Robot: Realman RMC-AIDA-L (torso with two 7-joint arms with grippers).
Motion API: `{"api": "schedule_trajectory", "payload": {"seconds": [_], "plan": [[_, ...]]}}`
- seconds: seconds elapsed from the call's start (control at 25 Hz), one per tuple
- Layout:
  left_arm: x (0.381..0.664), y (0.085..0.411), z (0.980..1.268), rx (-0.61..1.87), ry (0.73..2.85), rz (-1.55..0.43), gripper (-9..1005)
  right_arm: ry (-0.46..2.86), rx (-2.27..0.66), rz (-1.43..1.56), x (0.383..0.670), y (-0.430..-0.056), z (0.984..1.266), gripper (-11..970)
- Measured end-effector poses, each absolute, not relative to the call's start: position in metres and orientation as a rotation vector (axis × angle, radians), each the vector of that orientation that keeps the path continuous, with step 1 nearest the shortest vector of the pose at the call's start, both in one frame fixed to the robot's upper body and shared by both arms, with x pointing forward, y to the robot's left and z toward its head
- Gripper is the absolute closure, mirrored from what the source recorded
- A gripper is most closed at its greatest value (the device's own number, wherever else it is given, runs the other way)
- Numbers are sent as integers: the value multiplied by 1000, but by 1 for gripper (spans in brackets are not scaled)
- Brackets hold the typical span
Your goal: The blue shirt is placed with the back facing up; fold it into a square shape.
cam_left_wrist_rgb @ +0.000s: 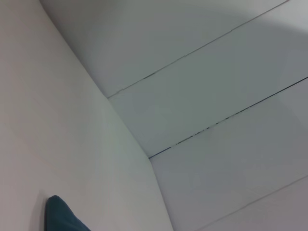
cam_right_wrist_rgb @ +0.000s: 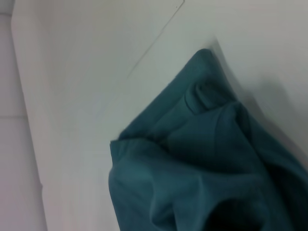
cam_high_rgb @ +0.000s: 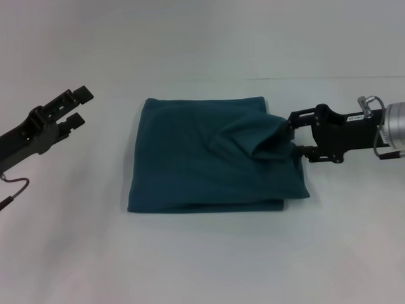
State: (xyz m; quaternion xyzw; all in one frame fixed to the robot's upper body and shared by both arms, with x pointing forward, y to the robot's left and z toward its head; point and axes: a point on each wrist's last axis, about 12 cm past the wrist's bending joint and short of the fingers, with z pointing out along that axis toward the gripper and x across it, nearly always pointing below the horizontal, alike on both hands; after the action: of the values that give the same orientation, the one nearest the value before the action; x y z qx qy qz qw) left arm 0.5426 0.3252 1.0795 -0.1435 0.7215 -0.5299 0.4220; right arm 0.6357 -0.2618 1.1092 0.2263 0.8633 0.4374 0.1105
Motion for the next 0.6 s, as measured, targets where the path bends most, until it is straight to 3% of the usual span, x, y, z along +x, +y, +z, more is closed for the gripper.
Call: {"api": "schedule_trajectory", "payload": {"seconds": [0.6], "plan": [[543, 328, 1078, -372, 1805, -1295, 62, 2393, 726, 1279, 650, -249, 1109, 319]]}}
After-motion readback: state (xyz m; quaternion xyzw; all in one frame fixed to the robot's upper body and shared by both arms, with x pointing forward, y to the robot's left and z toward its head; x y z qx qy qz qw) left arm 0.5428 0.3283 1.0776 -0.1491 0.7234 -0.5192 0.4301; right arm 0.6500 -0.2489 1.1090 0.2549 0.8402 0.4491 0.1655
